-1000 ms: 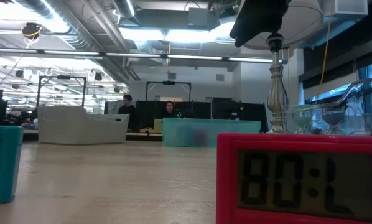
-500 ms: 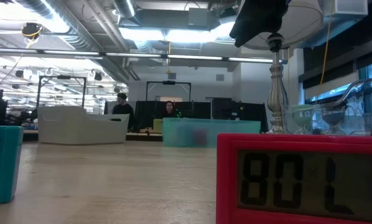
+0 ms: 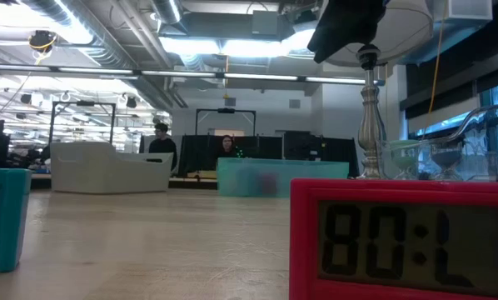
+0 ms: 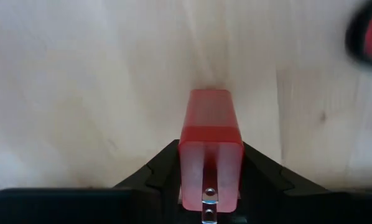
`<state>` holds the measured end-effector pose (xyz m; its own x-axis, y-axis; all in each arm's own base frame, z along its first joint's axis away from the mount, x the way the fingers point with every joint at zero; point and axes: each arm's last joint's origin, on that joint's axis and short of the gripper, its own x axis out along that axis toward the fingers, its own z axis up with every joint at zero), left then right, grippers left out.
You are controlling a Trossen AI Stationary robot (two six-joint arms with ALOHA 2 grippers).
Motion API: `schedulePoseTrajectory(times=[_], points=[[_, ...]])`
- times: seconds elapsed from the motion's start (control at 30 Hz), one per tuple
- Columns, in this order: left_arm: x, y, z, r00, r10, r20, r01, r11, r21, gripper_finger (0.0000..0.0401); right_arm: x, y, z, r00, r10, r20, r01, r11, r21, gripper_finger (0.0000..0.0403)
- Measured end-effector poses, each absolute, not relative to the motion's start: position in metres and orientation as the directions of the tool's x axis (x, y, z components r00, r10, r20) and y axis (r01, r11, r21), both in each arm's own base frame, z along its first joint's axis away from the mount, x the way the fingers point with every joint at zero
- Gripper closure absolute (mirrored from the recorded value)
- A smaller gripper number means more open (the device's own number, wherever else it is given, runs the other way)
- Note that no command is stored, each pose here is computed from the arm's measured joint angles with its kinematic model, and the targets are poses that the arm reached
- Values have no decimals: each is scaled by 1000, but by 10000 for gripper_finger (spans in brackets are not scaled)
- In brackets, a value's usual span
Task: Pick & Place Office items
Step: Put the red charger adapter into the green bin
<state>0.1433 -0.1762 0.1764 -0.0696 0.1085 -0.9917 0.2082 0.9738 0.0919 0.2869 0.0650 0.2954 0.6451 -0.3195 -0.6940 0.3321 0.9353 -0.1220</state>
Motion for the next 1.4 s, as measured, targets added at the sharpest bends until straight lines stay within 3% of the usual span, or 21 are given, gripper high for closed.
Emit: schedulePoseTrajectory(times=[0.33,0.47,0.63,0.77,0.97,1.23,1.4], points=[[190,-143,227,344,286,-894,207,906,369,282,287,65,295,645,-319,-694,310,940,-144,112],[213,-115,233,396,390,-831,151,865,478,282,287,65,295,645,-320,-694,309,940,-146,112],[247,-76,234,458,420,-783,103,850,516,282,287,65,295,645,-319,-694,308,940,-146,112],[273,-38,242,536,492,-686,-38,826,563,282,287,65,295,645,-319,-694,308,940,-147,111],[295,25,258,605,563,-562,-275,811,516,282,287,65,295,645,-320,-694,305,941,-150,111],[297,97,276,689,587,-424,-486,809,331,281,287,65,295,645,-324,-692,278,943,-183,111],[300,120,267,674,607,-421,-567,791,231,280,287,65,296,644,-334,-688,282,940,-192,111]])
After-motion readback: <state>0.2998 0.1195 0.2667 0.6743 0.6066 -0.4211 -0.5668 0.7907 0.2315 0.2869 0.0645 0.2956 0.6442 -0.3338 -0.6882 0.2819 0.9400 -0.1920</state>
